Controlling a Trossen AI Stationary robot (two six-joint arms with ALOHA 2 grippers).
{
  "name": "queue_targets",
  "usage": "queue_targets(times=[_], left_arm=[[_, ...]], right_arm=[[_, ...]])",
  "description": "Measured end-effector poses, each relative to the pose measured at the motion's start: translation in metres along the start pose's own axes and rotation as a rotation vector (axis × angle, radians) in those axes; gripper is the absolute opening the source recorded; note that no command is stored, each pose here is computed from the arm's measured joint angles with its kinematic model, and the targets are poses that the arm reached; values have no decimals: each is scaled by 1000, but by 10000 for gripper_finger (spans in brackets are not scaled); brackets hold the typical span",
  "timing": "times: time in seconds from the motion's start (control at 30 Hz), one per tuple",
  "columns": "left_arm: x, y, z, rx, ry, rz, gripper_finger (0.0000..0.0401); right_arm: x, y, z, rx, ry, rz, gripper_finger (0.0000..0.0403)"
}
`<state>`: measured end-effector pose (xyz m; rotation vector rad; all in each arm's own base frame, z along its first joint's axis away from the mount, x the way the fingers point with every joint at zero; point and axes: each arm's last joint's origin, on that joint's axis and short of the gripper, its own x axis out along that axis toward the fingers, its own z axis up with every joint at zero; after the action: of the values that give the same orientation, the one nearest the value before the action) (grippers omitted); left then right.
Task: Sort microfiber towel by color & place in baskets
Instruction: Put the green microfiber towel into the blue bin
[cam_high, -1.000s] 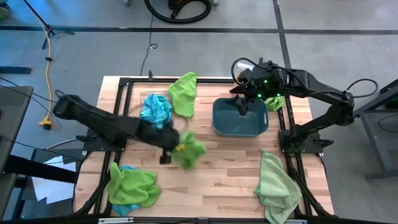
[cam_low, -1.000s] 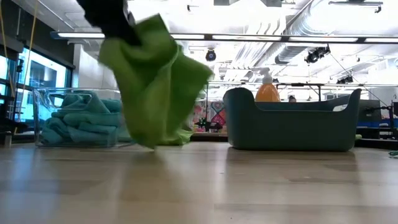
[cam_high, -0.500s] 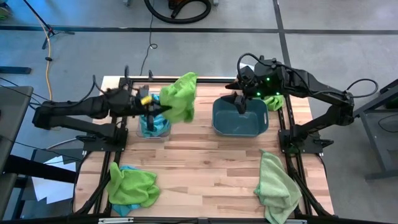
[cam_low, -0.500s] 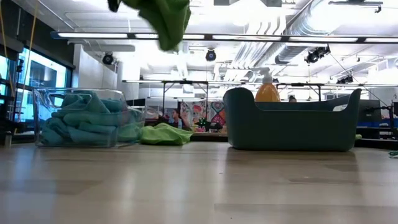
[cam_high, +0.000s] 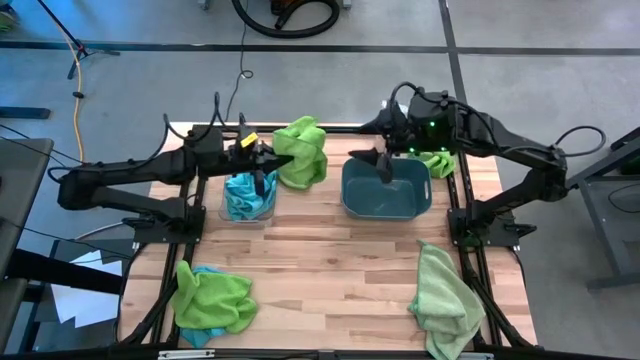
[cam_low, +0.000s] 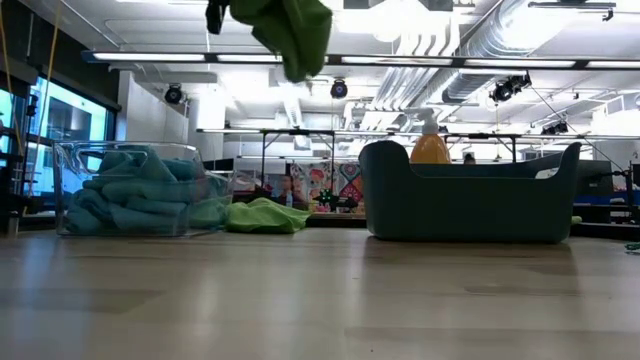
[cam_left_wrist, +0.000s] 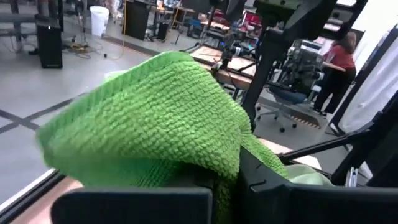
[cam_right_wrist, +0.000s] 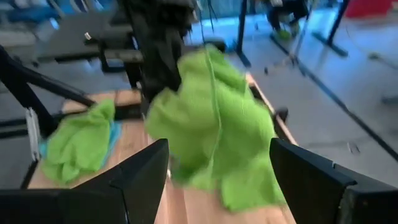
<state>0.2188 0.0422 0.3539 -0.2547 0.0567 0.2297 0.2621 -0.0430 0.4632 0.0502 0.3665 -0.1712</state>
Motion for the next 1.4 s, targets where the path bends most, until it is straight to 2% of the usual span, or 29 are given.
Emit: queue_targets(times=[0.17,0.33,0.5,0.63,1.03,1.13,1.2,1.4], left_arm=[[8,-1,0,57,-25,-24,0],[16,-2,5,135,17,-96,0],[26,-5,12,260,100,-105,0],[36,-7,17,333,114,-140,0],[41,-1,22,351,103,-134,1],[41,-1,22,380,105,-135,11],[41,-1,22,401,105,-131,22],[41,0,22,363,107,-123,67]], right_arm=[[19,2,5,-24,-54,92,277],[55,4,-4,-23,-2,146,277],[83,3,-14,-20,49,119,277],[99,3,-20,-19,79,112,277],[110,3,-25,-55,101,115,267],[110,3,-25,-83,100,116,235],[110,3,-26,-114,99,124,200],[110,4,-26,-152,97,143,42]])
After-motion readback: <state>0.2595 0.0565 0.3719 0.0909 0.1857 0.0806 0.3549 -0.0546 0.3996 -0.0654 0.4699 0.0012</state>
